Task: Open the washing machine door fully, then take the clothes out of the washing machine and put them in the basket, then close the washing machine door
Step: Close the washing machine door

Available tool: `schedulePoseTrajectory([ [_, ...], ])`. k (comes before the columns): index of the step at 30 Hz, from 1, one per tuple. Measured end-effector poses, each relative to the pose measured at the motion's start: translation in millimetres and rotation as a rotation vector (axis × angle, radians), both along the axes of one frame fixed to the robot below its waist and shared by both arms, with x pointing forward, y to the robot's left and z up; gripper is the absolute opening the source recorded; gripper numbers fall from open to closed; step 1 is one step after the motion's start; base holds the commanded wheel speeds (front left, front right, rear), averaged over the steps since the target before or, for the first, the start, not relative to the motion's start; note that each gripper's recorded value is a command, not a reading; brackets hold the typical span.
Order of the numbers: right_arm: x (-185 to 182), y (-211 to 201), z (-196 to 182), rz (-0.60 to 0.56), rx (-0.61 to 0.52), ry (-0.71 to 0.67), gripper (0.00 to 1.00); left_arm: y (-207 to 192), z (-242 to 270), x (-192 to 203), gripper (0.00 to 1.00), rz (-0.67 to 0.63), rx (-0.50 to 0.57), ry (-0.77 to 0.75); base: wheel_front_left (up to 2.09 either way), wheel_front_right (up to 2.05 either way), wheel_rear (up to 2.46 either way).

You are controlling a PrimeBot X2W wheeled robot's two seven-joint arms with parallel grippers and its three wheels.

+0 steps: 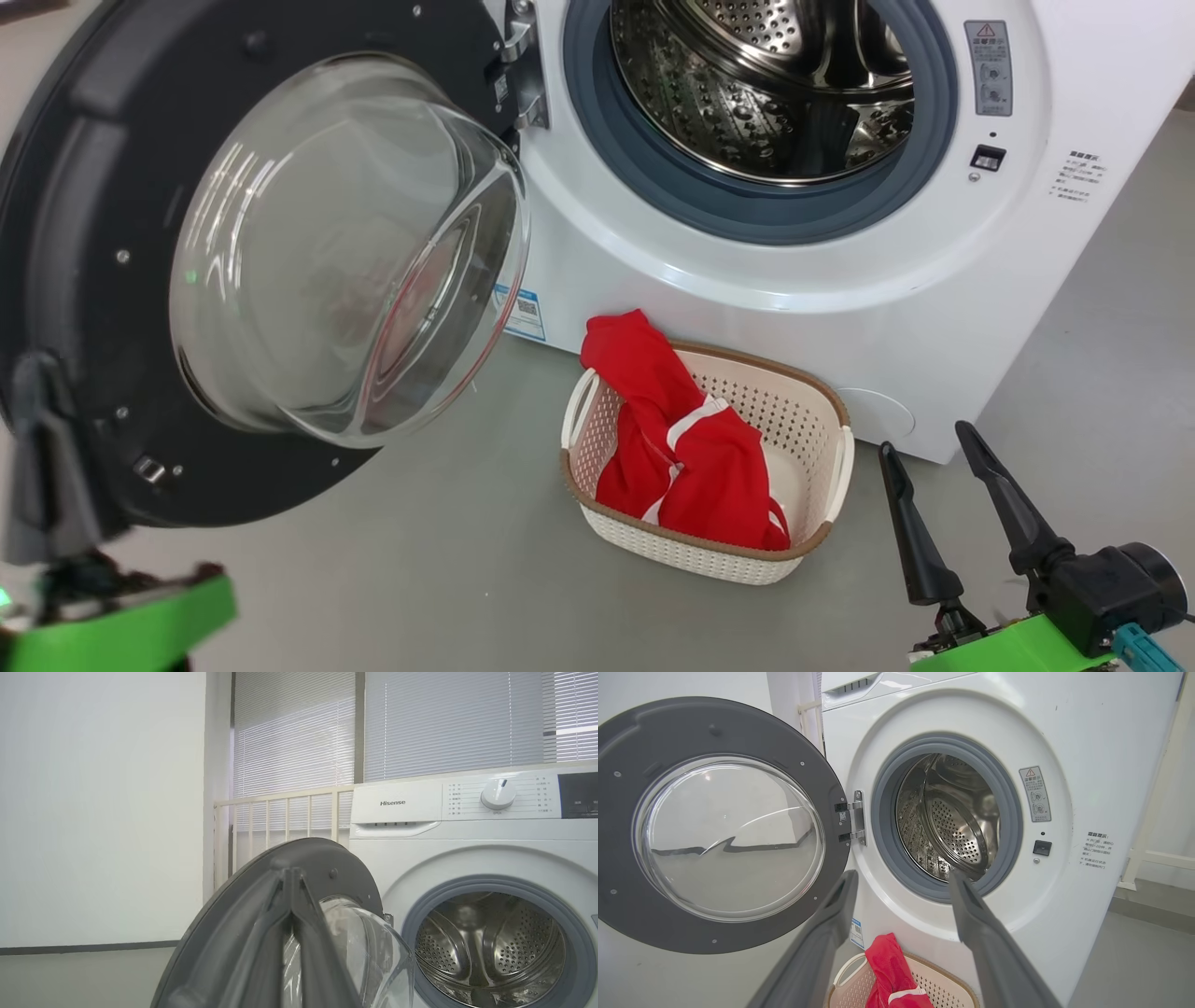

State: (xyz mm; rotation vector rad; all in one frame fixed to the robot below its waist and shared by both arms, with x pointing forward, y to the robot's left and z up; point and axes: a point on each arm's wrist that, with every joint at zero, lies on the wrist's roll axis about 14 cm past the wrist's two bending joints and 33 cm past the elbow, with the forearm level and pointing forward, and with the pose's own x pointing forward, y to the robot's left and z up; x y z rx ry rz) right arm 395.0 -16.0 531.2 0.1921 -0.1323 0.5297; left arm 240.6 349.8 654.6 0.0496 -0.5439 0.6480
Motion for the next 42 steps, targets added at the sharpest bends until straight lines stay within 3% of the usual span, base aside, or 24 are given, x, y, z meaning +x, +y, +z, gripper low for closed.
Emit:
schedulePoseTrajectory([
  [8, -3, -5, 4, -0.014, -0.001, -0.012, 1.00, 46, 31, -11, 0.00, 0.002, -0.125, -0.223, 0.00, 0.00, 0.00],
  [12, -4, -7, 5, -0.017, -0.003, -0.013, 1.00, 70, 39, -7, 0.00, 0.001, -0.149, -0.265, 0.00, 0.00, 0.00],
  [22, -7, -10, -2, -0.024, -0.010, 0.006, 1.00, 134, 16, 32, 0.00, -0.085, -0.612, -0.367, 0.00, 0.00, 0.00],
  [28, -7, -13, -6, -0.033, -0.012, 0.018, 1.00, 155, -7, 58, 0.00, -0.123, -0.859, -0.294, 0.00, 0.00, 0.00],
  [34, -8, -15, -10, -0.037, -0.019, 0.027, 1.00, 148, -45, 84, 0.00, -0.202, -1.098, -0.132, 0.00, 0.00, 0.00],
  [42, -8, -22, -13, -0.054, -0.021, 0.036, 1.00, 130, -73, 103, 0.00, -0.277, -1.253, -0.016, 0.00, 0.00, 0.00],
])
